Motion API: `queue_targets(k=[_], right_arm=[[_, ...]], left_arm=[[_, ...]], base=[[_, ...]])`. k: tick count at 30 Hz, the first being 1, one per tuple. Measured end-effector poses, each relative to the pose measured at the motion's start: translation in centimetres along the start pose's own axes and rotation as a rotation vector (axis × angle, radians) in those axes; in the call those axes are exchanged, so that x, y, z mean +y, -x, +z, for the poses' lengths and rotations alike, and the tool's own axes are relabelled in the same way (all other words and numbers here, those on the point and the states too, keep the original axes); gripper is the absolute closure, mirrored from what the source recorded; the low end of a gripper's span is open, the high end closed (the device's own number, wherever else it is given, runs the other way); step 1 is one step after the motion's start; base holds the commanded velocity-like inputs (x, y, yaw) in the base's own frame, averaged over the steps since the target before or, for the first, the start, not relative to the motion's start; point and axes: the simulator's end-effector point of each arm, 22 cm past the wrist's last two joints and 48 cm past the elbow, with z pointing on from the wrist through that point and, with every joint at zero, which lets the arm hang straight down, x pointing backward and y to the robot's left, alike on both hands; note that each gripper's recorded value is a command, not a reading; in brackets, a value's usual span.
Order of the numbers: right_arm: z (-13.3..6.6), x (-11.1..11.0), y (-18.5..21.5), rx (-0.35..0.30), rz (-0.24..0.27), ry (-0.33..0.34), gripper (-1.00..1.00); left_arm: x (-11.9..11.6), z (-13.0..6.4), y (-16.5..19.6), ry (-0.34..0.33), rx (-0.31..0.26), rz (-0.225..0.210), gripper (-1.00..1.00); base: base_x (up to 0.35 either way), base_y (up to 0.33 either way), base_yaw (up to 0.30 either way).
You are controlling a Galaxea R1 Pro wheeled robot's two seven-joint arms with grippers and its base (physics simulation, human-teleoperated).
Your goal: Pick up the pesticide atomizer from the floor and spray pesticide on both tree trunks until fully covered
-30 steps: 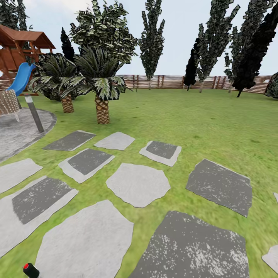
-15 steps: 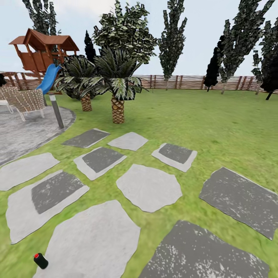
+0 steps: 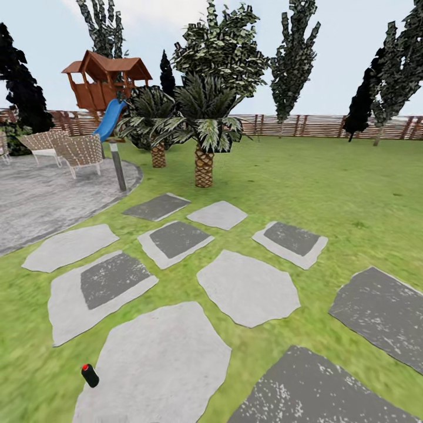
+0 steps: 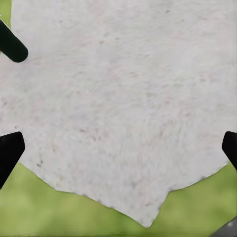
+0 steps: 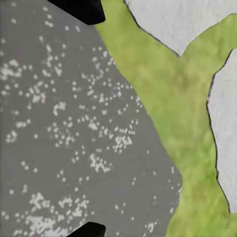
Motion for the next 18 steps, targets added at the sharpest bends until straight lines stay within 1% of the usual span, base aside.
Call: queue_targets(k=[18], right_arm=[[0.00,0.00,0.00,0.000,0.000,0.000,-1.00]], left_arm=[[0.13,0.01,-0.02,0.003,0.002,0.000,-1.00]], base=[[0.170,-0.229,0.275]])
